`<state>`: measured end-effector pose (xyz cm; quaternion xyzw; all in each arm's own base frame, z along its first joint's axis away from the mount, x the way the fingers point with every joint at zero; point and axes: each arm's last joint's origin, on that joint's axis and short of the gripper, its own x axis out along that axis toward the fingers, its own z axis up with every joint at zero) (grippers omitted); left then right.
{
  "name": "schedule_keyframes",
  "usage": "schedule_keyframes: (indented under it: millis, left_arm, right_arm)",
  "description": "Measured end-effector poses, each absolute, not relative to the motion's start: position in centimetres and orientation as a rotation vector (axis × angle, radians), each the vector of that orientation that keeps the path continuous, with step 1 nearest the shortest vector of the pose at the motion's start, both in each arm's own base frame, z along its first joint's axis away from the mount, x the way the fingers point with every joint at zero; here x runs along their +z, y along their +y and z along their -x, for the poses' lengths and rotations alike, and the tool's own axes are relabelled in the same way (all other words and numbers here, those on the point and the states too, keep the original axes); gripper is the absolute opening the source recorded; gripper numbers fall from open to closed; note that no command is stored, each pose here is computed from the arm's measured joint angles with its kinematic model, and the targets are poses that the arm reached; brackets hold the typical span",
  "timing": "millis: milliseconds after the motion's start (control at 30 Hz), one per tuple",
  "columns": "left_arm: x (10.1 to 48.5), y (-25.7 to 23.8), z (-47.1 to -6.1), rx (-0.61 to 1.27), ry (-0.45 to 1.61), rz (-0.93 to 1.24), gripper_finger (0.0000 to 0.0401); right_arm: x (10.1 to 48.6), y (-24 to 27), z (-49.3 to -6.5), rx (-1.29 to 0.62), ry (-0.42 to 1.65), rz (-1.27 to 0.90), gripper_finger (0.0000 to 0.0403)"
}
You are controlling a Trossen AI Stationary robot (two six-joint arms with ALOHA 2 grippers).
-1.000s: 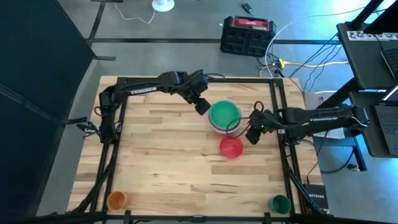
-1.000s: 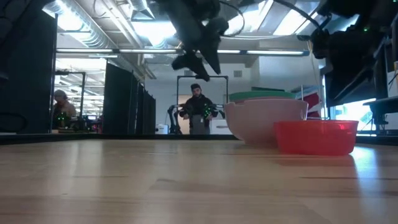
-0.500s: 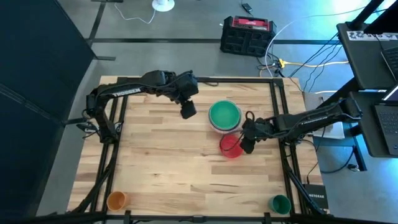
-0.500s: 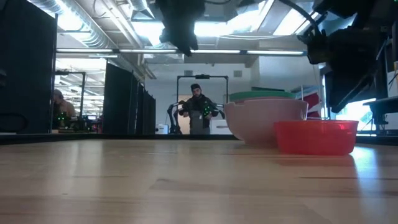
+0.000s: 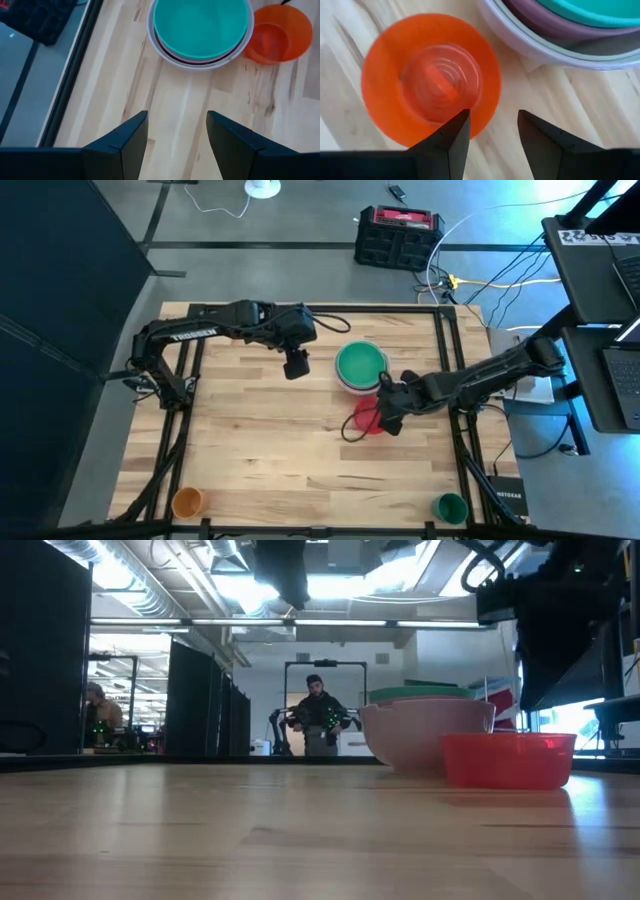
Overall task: Nest bowls inside each other
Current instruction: Stack the orange bowl on top of the teal bowl
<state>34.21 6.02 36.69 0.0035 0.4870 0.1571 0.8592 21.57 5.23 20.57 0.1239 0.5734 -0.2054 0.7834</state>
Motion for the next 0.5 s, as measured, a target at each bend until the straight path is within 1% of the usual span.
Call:
schedule_keyframes:
  millis: [167, 267, 500]
  left_arm:
    - [36.2, 5.8, -34.1, 0.344, 1.057, -0.044, 0.0185]
    - [35.7, 5.8, -33.8, 0.357, 1.097, -0.07, 0.0185]
    - [35.7, 5.8, -33.9, 0.344, 1.093, -0.091, 0.0185]
  right_arm:
    - [20.7, 5.4, -22.4, -0.449, 1.254, -0.267, 0.015]
    - [20.6, 5.3, -22.5, -0.471, 1.268, -0.334, 0.015]
    - [20.6, 3.9, -22.9, -0.573, 1.244, -0.492, 0.015]
